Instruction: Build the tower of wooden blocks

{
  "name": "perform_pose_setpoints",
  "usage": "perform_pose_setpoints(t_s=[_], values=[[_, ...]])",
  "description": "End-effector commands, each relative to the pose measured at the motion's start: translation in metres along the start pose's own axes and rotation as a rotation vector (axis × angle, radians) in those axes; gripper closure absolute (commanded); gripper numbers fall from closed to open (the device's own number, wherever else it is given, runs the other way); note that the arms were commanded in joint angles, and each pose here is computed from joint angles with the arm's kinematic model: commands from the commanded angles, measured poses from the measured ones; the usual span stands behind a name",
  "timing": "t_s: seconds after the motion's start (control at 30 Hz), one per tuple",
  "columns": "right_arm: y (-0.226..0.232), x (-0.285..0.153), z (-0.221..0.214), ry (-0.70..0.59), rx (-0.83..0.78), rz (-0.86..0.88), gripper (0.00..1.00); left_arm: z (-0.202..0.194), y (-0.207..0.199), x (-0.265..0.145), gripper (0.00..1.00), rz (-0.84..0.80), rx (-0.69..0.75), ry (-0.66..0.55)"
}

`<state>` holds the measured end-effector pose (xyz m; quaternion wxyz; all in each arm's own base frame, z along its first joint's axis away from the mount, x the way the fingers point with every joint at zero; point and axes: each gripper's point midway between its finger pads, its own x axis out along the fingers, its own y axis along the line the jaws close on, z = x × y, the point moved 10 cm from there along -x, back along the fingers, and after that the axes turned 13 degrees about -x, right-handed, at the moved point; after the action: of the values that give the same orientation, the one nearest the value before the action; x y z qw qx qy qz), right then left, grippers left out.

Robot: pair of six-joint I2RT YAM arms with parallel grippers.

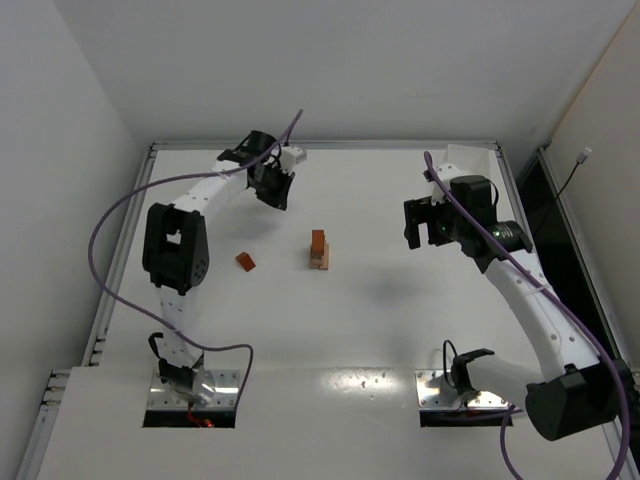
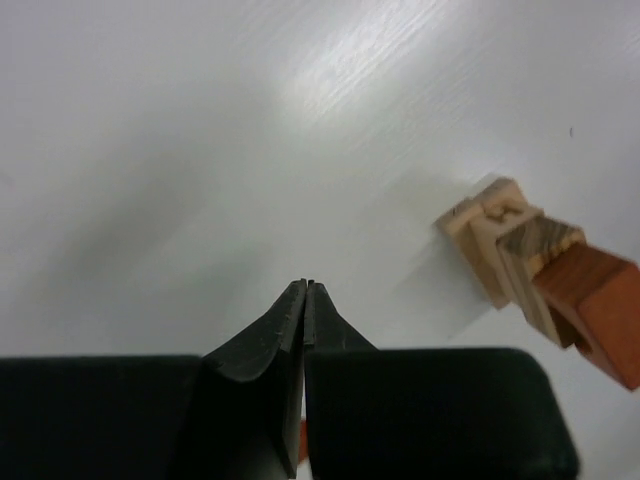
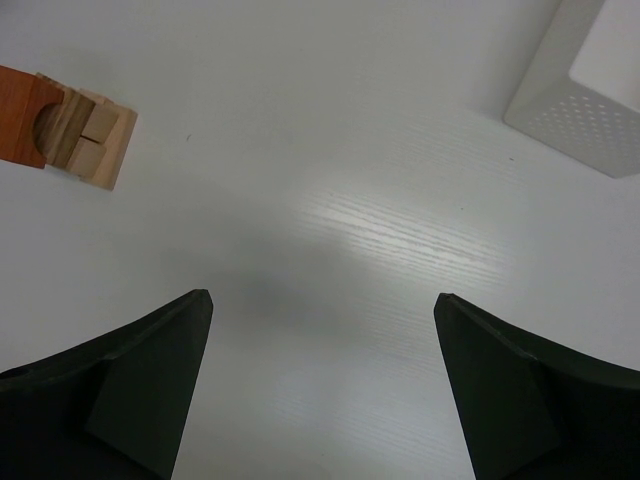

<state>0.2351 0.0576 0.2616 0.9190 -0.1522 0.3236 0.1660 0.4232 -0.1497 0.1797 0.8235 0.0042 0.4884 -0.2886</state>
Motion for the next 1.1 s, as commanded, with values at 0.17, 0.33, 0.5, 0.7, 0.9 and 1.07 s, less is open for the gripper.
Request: perform_pose_setpoints(t_s=[0.17, 0.33, 0.5, 0.7, 0.9, 1.07], values=[[-0.002, -0.003, 0.005, -0.042, 0.018, -0.019, 0.10, -0.046, -0.046, -0.049, 1.00, 0.193, -0.159, -0.054], [-0.001, 0.002, 0.005, -0.035, 0.038, -0.008, 0.10, -0.065, -0.073, -0.037, 1.00, 0.268, -0.286, 0.044], [-0.002, 0.003, 0.008, -0.037, 0.038, -0.008, 0.10, -0.073, -0.082, -0.023, 1.00, 0.303, -0.303, 0.051], [-0.002, 0.002, 0.011, -0.046, 0.038, -0.010, 0.10, -0.092, -0.084, -0.009, 1.00, 0.257, -0.368, 0.127], [-0.002, -0.001, 0.011, -0.055, 0.037, -0.012, 0.10, -0.098, -0.095, -0.002, 1.00, 0.108, -0.432, 0.165], [-0.002, -0.002, 0.009, -0.055, 0.037, -0.012, 0.10, -0.096, -0.093, 0.007, 1.00, 0.039, -0.494, 0.163]])
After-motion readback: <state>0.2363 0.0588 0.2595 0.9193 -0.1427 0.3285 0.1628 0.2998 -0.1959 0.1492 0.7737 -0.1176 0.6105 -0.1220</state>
